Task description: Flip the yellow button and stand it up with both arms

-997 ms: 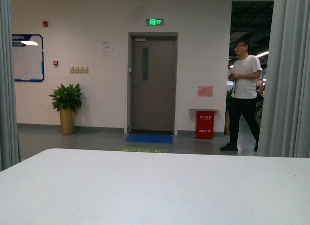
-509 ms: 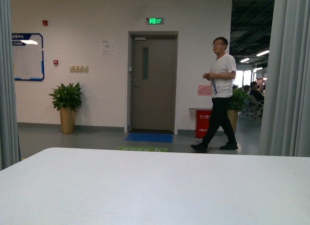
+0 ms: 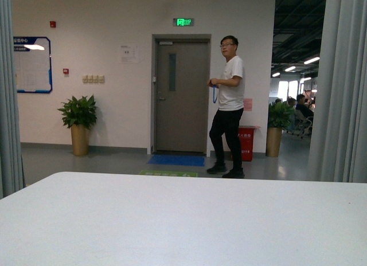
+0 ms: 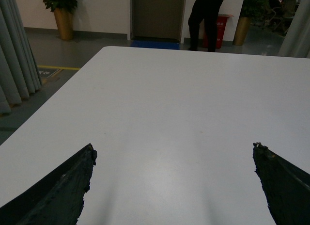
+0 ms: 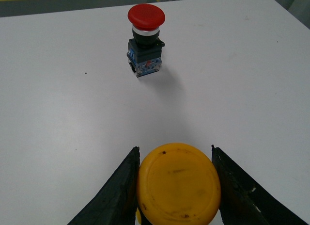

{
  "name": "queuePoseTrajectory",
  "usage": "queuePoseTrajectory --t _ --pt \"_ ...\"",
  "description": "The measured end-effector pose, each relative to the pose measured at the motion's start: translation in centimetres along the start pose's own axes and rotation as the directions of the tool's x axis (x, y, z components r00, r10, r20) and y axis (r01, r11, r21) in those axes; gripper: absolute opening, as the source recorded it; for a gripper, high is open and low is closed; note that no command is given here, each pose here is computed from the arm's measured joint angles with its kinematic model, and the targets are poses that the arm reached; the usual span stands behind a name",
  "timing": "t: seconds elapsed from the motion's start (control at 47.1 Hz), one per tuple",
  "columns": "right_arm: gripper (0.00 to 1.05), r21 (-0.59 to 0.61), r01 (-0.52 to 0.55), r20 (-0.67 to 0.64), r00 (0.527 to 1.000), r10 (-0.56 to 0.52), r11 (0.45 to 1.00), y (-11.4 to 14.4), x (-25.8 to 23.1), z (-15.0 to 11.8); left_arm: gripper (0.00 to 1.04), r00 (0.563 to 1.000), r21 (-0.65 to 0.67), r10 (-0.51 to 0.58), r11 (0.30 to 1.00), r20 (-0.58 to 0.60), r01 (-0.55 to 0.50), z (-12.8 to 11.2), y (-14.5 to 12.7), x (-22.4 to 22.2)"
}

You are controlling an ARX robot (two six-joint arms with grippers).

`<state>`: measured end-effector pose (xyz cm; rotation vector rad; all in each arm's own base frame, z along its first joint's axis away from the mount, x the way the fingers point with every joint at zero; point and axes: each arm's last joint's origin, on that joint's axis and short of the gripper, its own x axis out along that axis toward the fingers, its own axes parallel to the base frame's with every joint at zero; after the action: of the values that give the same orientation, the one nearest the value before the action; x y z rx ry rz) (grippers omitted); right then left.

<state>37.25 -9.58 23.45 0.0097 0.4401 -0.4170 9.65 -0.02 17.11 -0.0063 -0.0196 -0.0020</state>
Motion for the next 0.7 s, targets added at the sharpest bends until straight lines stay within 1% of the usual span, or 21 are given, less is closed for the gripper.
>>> queuePoseTrajectory --t 0.7 --pt "0.38 0.028 0.046 -0.059 0.997 -0.044 0.999 0.2 1.8 -0.5 0.98 1.0 0.0 0.0 1.0 0.0 0.0 0.0 0.0 0.0"
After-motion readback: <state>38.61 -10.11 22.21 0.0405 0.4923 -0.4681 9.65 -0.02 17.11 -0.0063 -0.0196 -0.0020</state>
